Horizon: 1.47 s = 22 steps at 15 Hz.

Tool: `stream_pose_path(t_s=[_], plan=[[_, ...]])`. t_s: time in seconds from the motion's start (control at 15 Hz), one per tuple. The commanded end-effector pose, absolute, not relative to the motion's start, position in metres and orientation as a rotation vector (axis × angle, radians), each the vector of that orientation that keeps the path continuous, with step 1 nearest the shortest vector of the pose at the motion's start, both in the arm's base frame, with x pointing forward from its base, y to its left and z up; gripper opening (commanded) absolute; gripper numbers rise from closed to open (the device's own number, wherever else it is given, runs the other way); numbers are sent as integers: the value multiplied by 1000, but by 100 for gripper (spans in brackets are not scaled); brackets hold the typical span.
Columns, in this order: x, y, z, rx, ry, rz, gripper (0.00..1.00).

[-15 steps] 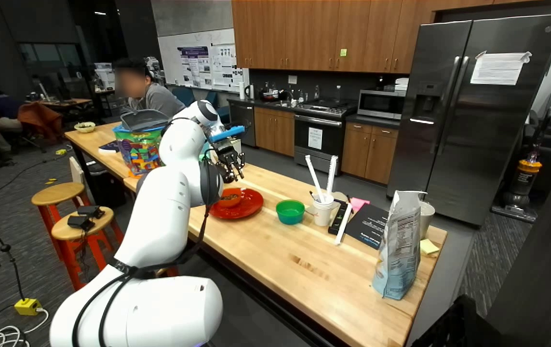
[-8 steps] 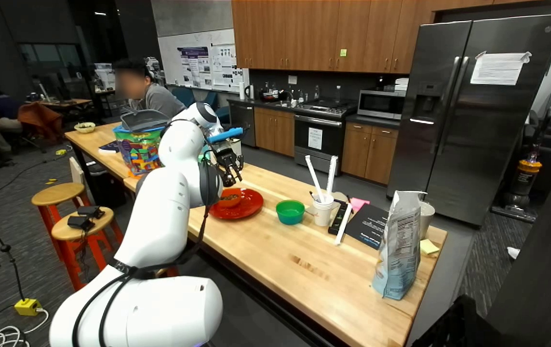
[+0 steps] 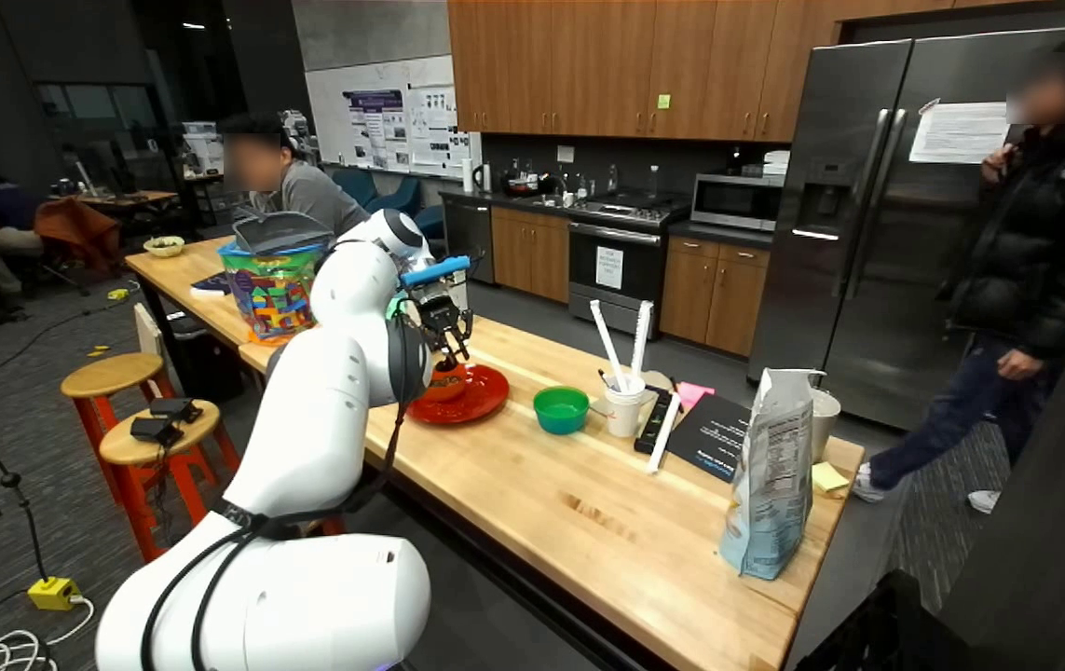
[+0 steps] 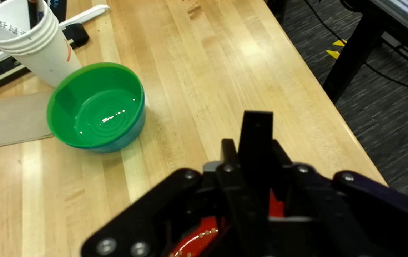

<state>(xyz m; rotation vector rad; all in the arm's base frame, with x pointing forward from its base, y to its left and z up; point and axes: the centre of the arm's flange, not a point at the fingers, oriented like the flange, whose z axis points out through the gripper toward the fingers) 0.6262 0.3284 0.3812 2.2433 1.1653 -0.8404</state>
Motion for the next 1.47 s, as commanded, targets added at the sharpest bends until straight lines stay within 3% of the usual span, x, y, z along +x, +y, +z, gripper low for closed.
stream_pose_path(t_s=[0.0, 1.4], plan=[[603, 306, 362, 2242, 1121, -872, 6], [617, 336, 314, 1848, 1214, -941, 6]])
